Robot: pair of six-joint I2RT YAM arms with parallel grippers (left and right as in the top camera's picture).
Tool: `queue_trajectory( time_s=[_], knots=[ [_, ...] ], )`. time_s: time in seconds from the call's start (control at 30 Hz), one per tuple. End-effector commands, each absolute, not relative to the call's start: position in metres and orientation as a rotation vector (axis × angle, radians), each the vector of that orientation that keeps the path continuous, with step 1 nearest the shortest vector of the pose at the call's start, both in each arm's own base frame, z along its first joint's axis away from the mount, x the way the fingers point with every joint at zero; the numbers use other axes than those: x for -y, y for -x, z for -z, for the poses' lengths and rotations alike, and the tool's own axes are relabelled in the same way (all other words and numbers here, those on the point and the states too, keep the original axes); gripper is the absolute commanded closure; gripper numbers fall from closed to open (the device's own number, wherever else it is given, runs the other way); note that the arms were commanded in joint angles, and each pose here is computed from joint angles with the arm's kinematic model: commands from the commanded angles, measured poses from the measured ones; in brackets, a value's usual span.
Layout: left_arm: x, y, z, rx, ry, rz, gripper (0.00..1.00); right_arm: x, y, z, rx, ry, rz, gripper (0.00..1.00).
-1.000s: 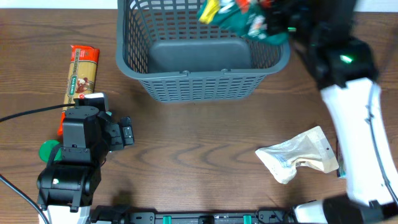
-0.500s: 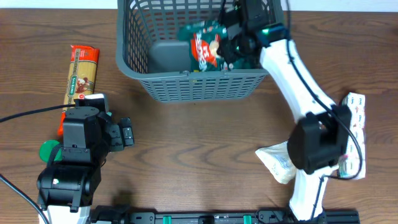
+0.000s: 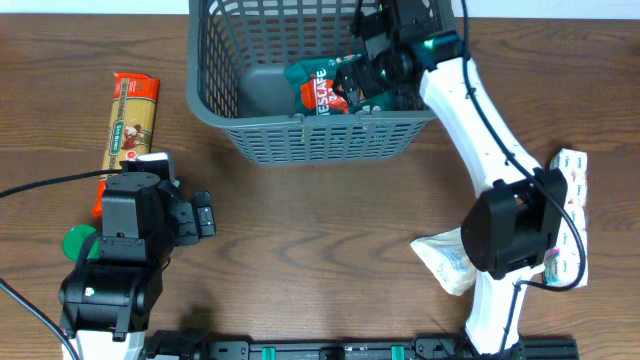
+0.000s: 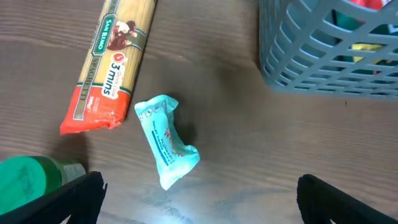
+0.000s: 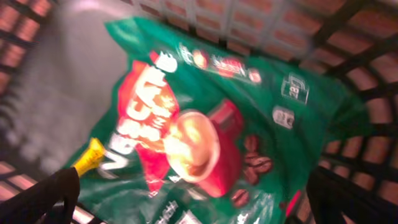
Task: Pack container
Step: 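Lift the Nescafe pack and lower it into the grey basket, then open the right gripper and withdraw it toward the tissue pack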
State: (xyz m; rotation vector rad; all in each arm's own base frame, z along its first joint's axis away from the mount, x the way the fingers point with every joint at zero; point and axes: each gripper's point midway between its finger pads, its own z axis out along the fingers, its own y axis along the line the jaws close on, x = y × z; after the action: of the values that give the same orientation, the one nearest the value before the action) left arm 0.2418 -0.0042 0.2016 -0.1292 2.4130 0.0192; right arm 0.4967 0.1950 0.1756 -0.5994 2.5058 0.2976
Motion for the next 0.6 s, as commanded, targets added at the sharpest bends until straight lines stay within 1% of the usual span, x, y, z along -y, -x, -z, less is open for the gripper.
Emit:
queue_trajectory(
  time_s=[0.0,0.13,0.23,0.3,0.43,0.5,0.57],
  knots=[
    [0.001,-0.244,-0.211,-2.391,0.12,-0.041,0.01,-0.191,-0.491,-0.295,-2.278,0.581,-0.323,0.01],
    [0.001,-0.244,-0.211,-2.391,0.121,-0.04,0.02,-0.157,-0.469,-0.374,-2.2,0.476,-0.288,0.01],
    [0.001,-0.244,-0.211,-2.391,0.121,-0.041,0.01,-0.097,-0.453,-0.405,-2.229,0.194,-0.224,0.01],
    [0.001,-0.244,-0.211,-2.391,0.121,-0.04,0.01,-0.055,-0.434,-0.406,-2.292,0.001,-0.202,0.01],
    [0.001,-0.244,-0.211,-2.39,0.121,-0.04,0.01,0.019,-0.39,-0.386,-2.43,-0.371,-0.163,0.01],
    [0.001,-0.244,-0.211,-2.39,0.121,-0.04,0.01,0.047,-0.371,-0.375,-2.482,-0.509,-0.135,0.01],
    [0.001,-0.244,-0.211,-2.39,0.12,-0.041,0.01,0.067,-0.364,-0.372,-2.483,-0.576,-0.141,0.01]
  ],
)
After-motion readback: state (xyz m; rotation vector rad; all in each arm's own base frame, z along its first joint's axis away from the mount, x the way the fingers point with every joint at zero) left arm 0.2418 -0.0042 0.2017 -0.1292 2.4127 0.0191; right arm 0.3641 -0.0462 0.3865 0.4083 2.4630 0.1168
